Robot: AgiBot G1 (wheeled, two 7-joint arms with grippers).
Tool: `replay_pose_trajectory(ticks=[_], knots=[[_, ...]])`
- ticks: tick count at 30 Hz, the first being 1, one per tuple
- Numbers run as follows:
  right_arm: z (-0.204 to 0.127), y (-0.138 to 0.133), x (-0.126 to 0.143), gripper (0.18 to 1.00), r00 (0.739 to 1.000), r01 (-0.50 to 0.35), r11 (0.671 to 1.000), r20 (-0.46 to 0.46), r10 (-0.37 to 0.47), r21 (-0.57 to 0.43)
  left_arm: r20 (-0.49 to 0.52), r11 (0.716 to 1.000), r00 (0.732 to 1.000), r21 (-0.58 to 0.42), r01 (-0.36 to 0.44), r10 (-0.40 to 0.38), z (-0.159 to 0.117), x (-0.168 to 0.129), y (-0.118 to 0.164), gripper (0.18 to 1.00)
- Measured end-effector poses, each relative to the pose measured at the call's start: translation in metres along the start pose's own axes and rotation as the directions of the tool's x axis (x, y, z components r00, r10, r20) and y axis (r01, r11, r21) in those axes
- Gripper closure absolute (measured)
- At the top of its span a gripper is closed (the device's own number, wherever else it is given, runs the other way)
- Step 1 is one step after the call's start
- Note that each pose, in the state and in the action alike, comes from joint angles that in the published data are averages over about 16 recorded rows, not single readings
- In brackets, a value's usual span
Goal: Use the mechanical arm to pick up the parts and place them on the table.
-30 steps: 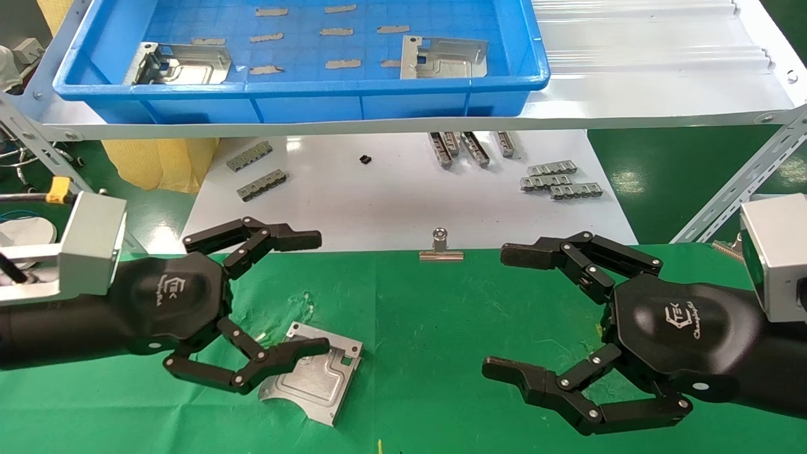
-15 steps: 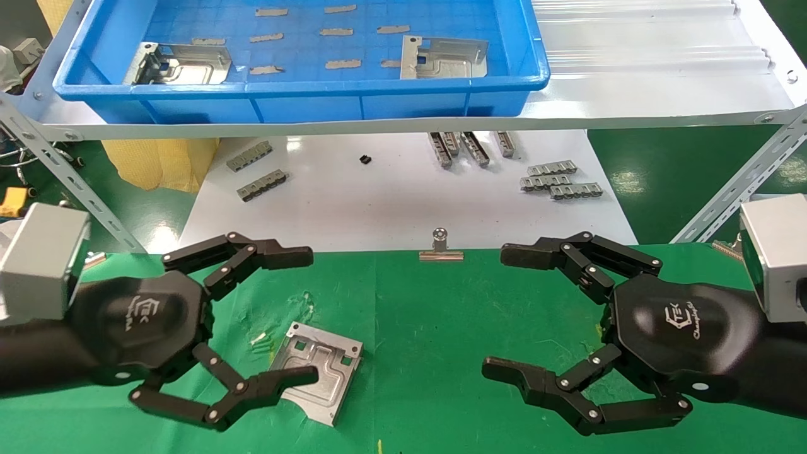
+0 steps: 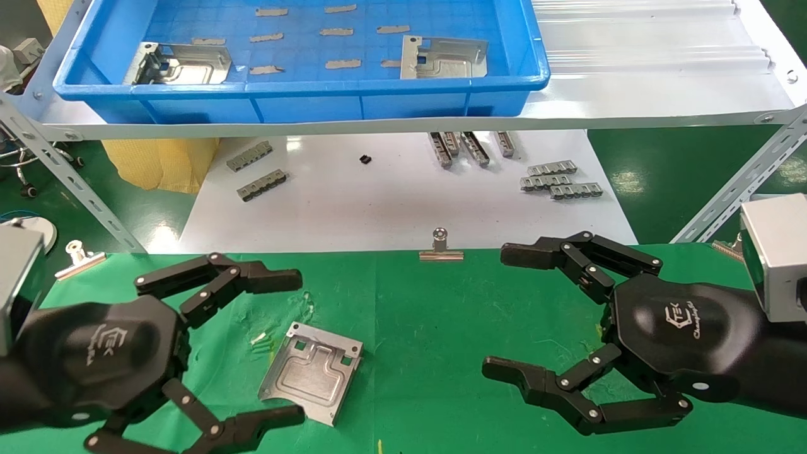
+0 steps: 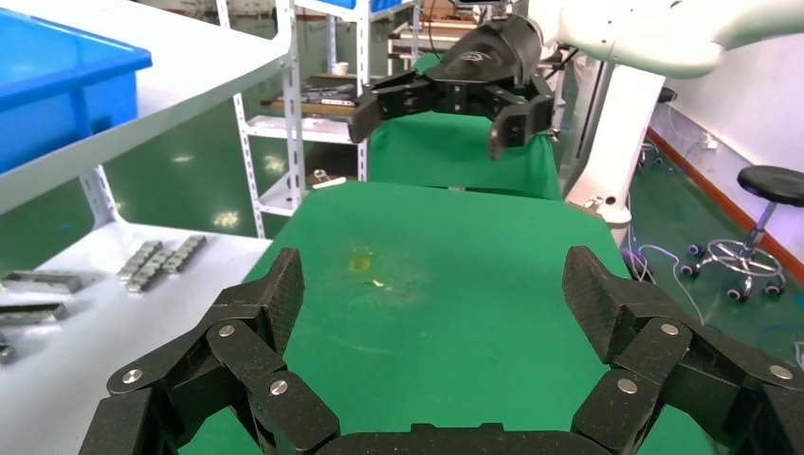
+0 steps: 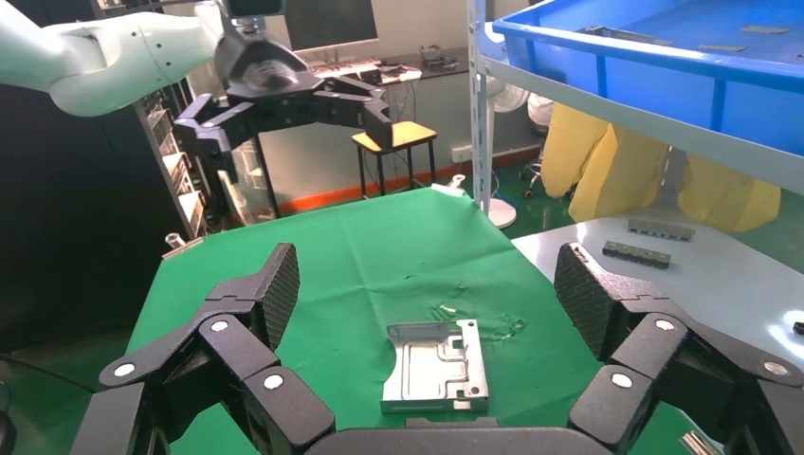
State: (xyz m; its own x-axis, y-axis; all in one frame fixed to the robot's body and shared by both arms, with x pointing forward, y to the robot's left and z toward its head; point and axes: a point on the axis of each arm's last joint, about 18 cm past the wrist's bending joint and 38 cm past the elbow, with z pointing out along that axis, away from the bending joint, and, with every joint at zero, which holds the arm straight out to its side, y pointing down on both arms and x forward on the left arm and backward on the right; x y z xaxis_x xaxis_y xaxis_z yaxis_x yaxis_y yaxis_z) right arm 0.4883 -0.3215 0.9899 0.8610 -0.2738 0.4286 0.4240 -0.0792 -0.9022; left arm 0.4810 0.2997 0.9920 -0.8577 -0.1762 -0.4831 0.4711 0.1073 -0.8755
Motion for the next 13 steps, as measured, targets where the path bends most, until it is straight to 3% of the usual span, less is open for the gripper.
replay_pose_trajectory(ticks=[13], knots=[[0.0000,0.0000,0.0001,0.179,1.000,0.000,1.000,0.000,0.000,0.000,0.001,1.000,1.000,-0.011,0.000,0.000,-0.0026,0.0084,-0.0048,0.183]])
